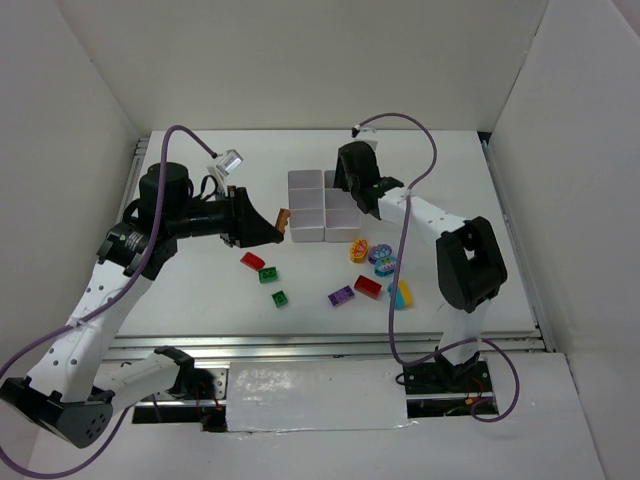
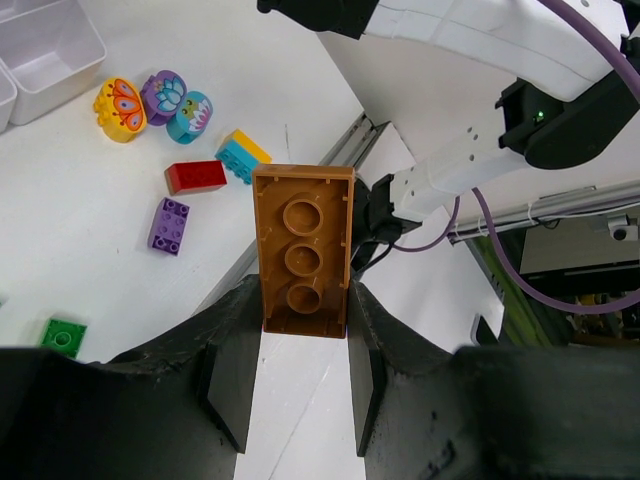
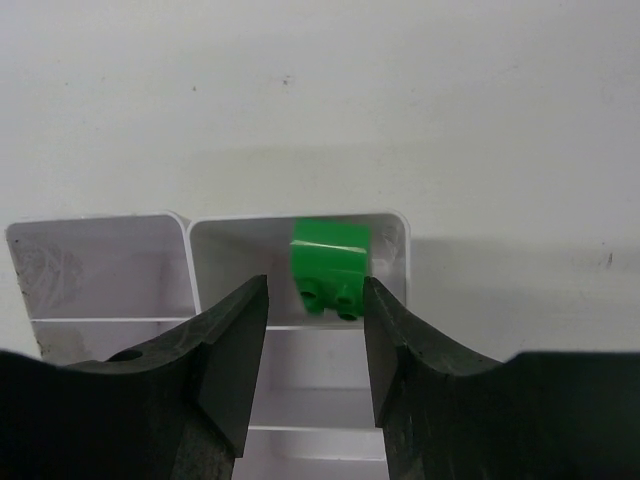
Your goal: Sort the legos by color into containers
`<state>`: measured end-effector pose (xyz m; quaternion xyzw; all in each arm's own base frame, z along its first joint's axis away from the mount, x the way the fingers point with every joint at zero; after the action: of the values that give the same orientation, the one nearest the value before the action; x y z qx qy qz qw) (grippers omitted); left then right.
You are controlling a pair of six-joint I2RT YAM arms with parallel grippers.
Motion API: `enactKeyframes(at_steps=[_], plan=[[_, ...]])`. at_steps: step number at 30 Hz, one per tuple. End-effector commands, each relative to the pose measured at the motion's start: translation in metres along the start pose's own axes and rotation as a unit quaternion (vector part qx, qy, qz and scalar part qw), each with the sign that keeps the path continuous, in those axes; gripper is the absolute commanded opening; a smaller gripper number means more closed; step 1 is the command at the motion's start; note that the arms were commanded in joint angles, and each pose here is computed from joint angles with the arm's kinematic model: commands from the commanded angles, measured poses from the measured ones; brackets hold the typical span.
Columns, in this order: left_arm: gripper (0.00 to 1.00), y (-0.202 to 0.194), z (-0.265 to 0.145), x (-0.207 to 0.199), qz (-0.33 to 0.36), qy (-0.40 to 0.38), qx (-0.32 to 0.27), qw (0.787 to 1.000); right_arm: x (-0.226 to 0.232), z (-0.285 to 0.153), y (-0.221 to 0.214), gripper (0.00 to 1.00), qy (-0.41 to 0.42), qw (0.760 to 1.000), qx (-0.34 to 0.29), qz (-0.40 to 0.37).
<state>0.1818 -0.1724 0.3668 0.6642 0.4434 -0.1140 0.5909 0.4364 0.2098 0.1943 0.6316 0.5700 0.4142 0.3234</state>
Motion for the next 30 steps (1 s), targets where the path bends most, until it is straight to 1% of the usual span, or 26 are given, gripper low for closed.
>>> enactKeyframes(at_steps=[1,6,9,10,11,12,13,14,15,16,17,19,20,21,22,23,24,25,26,27,28,29,30], plan=[[0.0,0.006,0.0,-0.005,0.025,-0.022,-0.007,0.999,0.014,0.003,0.018,0.51,0.011,0.999,-0.03,0.01],[0.0,0.005,0.002,-0.005,0.024,-0.028,-0.004,0.999,0.015,0.005,0.018,0.52,0.01,0.999,-0.028,0.013],[0.0,0.005,0.002,-0.005,0.024,-0.028,-0.004,0.999,0.018,-0.003,0.025,0.53,0.022,0.999,-0.032,0.026],[0.0,0.005,0.001,-0.006,0.024,-0.028,-0.005,0.999,0.019,-0.013,0.035,0.53,0.03,0.998,-0.041,0.034],[0.0,0.007,0.001,-0.006,0.026,-0.026,-0.008,0.999,0.022,-0.02,0.036,0.53,0.045,0.997,-0.039,0.042],[0.0,0.007,0.0,-0.007,0.027,-0.027,-0.009,0.999,0.024,-0.038,0.051,0.55,0.066,0.995,-0.054,0.054],[0.0,0.008,0.001,-0.007,0.027,-0.028,-0.01,0.999,0.027,-0.049,0.058,0.56,0.09,0.992,-0.059,0.064],[0.0,0.009,0.001,-0.008,0.031,-0.034,-0.011,0.999,0.028,-0.059,0.057,0.58,0.112,0.99,-0.056,0.067],[0.0,0.008,0.001,-0.009,0.031,-0.038,-0.011,0.999,0.038,-0.084,0.069,0.62,0.179,0.98,-0.056,0.067],[0.0,0.008,0.002,-0.009,0.03,-0.043,-0.01,0.999,0.041,-0.097,0.071,0.64,0.21,0.974,-0.048,0.068],[0.0,0.009,0.002,-0.012,0.034,-0.057,-0.01,0.998,0.051,-0.125,0.078,0.68,0.283,0.956,-0.036,0.063],[0.0,0.008,0.003,-0.014,0.033,-0.075,-0.005,0.997,0.054,-0.151,0.079,0.7,0.346,0.936,-0.008,0.071],[0.0,0.01,0.002,-0.02,0.037,-0.098,-0.005,0.994,0.06,-0.183,0.086,0.75,0.424,0.903,-0.004,0.065],[0.0,0.011,0.002,-0.022,0.039,-0.109,-0.005,0.993,0.061,-0.198,0.088,0.77,0.461,0.883,0.01,0.083],[0.0,0.01,0.003,-0.023,0.038,-0.12,-0.003,0.992,0.056,-0.204,0.081,0.78,0.484,0.869,0.032,0.101],[0.0,0.013,0.002,-0.03,0.044,-0.148,-0.003,0.988,0.059,-0.232,0.1,0.81,0.552,0.828,-0.021,0.096],[0.0,0.012,0.003,-0.03,0.042,-0.159,-0.001,0.986,0.058,-0.247,0.084,0.82,0.602,0.788,0.033,0.126],[0.0,0.014,0.003,-0.033,0.029,-0.17,0.002,0.985,0.06,-0.262,0.086,0.83,0.629,0.765,0.029,0.133],[0.0,0.017,0.003,-0.038,0.046,-0.191,-0.004,0.98,0.063,-0.275,0.088,0.84,0.666,0.732,0.035,0.144],[0.0,0.017,0.003,-0.038,0.043,-0.198,-0.002,0.979,0.066,-0.281,0.089,0.88,0.681,0.717,0.036,0.143],[0.0,0.019,0.004,-0.039,0.036,-0.202,-0.001,0.979,0.069,-0.285,0.089,0.93,0.689,0.709,0.042,0.144],[0.0,0.02,0.005,-0.039,0.039,-0.207,0.0,0.978,0.075,-0.288,0.086,0.93,0.695,0.702,0.054,0.142],[0.0,0.021,0.006,-0.039,0.04,-0.208,0.002,0.977,0.078,-0.289,0.087,0.93,0.695,0.703,0.052,0.142]])
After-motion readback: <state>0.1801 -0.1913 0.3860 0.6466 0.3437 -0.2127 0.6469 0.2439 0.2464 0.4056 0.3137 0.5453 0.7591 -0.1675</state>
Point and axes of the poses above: each gripper's point midway between its finger pads, its own z axis out along the fingers, its own x axis along the line the jaws close on, y = z × x, the point moved 6 cm from there along -z, back along the fingers
